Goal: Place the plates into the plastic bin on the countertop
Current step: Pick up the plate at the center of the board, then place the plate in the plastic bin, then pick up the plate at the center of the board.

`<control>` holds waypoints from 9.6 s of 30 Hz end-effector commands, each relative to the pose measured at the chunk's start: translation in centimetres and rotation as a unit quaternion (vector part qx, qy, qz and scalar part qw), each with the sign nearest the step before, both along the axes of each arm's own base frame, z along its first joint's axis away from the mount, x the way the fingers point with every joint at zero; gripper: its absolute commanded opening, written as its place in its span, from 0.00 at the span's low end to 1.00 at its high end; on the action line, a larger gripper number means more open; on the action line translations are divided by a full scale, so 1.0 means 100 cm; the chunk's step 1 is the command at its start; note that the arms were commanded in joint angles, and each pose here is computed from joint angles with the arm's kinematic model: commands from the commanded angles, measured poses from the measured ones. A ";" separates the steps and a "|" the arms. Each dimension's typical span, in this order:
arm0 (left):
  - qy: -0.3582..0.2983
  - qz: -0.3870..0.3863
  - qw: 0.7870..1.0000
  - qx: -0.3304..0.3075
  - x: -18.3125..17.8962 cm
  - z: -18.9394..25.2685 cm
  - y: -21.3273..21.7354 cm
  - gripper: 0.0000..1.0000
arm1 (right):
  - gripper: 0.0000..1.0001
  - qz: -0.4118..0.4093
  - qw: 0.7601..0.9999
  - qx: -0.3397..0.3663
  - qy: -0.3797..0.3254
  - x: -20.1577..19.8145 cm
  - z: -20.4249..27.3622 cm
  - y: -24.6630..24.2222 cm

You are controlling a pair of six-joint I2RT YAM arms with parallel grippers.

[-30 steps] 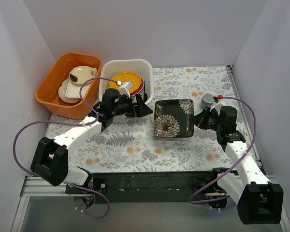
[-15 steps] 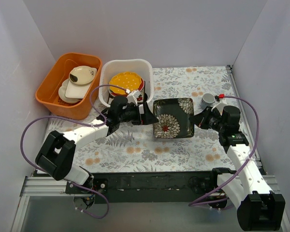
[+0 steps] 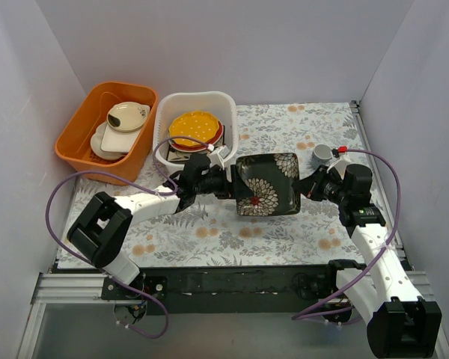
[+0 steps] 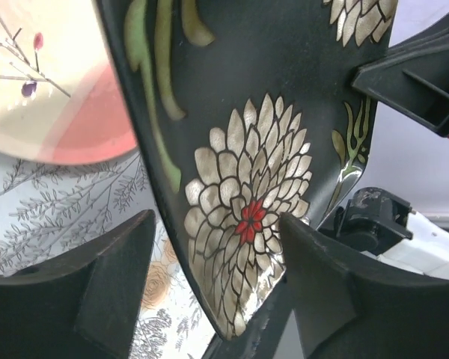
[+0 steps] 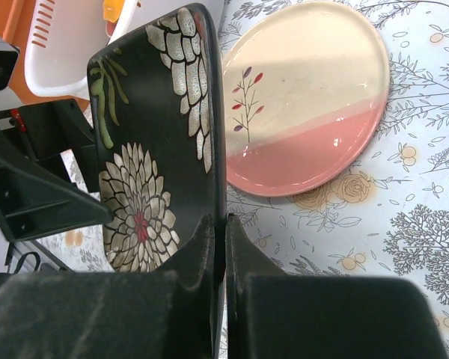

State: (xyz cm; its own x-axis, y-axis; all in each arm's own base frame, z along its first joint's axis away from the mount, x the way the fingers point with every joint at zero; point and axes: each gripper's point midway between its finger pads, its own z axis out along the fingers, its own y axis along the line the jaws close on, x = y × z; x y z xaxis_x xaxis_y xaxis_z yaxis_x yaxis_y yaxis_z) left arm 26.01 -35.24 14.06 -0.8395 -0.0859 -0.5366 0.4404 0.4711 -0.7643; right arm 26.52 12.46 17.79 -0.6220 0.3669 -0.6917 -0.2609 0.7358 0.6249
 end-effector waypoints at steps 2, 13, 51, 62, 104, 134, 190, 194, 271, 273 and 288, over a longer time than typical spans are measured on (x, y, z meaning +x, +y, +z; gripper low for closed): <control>-0.015 0.002 1.000 -0.026 0.003 0.010 -0.006 0.60 | 0.01 0.030 0.994 0.041 -0.097 0.007 0.059 0.012; -0.008 -0.010 0.998 -0.061 -0.002 0.017 -0.014 0.00 | 0.01 0.039 0.994 0.045 -0.094 0.001 0.056 0.014; -0.118 0.108 0.987 -0.029 0.035 0.091 0.024 0.00 | 0.98 0.028 0.995 0.006 -0.090 -0.005 0.030 0.006; -0.151 0.130 0.979 -0.039 0.052 0.130 0.042 0.00 | 0.98 0.024 0.997 -0.007 -0.072 -0.008 0.014 0.003; -0.173 0.234 0.954 -0.070 0.147 0.195 0.155 0.00 | 0.98 0.035 0.999 -0.006 -0.032 -0.014 -0.021 0.004; -0.098 0.328 0.940 0.006 0.198 0.136 0.208 0.00 | 0.97 0.039 0.999 -0.006 -0.022 -0.013 -0.039 0.005; 0.031 0.328 0.935 0.133 0.226 0.034 0.217 0.98 | 0.94 0.025 0.998 -0.011 0.054 -0.004 -0.095 0.002; 0.024 0.331 0.933 0.142 0.215 0.046 0.218 0.98 | 0.93 0.021 0.998 -0.007 0.066 -0.001 -0.103 0.002; -0.014 0.195 0.976 0.099 0.033 0.031 0.129 0.98 | 0.01 0.000 0.908 -0.324 0.265 -0.003 -0.196 -0.025; -0.007 0.191 0.977 0.099 0.027 0.020 0.125 0.98 | 0.01 0.002 0.899 -0.348 0.267 -0.010 -0.196 -0.026; 0.026 0.152 0.980 0.127 0.001 -0.027 0.087 0.98 | 0.01 0.087 0.831 -0.463 0.295 -0.069 -0.201 -0.002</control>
